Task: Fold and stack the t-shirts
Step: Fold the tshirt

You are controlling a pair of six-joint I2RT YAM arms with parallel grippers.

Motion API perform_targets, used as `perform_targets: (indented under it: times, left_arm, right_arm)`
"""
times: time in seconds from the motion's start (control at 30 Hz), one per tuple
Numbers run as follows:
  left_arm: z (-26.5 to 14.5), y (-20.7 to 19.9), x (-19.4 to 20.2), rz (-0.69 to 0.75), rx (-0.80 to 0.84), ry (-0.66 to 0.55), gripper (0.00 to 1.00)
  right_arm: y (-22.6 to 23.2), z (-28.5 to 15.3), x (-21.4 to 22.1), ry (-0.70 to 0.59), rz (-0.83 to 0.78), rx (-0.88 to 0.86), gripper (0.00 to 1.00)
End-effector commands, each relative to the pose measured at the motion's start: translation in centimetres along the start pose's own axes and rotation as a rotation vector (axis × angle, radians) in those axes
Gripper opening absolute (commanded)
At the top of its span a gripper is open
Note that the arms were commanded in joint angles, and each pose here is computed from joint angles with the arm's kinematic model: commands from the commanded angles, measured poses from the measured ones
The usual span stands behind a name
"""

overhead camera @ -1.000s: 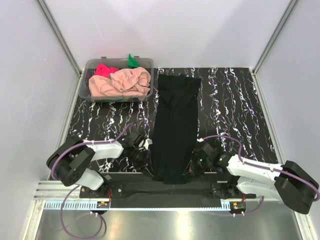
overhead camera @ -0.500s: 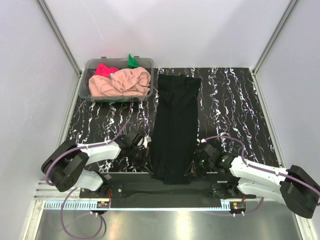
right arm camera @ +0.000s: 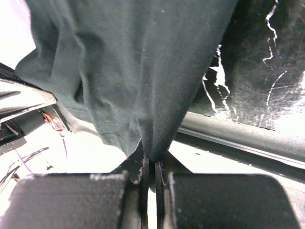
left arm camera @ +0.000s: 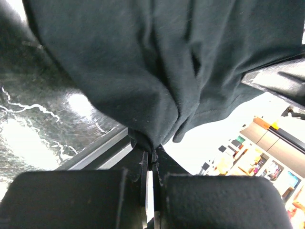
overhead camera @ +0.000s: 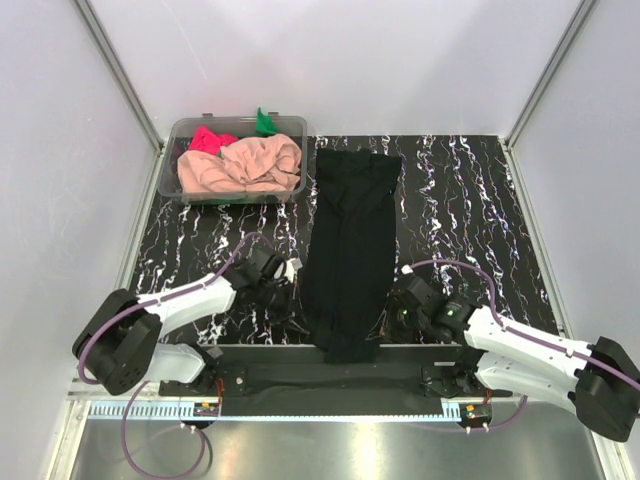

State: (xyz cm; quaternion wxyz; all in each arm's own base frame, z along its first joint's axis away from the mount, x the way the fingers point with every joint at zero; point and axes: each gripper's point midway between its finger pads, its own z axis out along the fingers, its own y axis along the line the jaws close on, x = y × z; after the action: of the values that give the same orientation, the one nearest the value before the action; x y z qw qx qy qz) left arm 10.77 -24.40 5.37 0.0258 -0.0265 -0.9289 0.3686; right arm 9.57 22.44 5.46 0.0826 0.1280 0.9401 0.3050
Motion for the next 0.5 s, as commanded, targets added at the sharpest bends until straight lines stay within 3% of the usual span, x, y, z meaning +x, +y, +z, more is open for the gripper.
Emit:
perform_targets:
  times: [0.0,0.47]
  left_arm:
    - [-1.1,-1.7,-1.4,0.044,0.031,-0.046,0.0]
    - [-4.4,-3.3,-4.2,0.049,0.05,-0.133,0.0]
  right_arm:
    - [1.0,-0.8,-1.2,-0.053,-0.031,0.0,0.0]
    - [2.4,-2.5,-3.4,-0.127,-0.056,0.026,0.0]
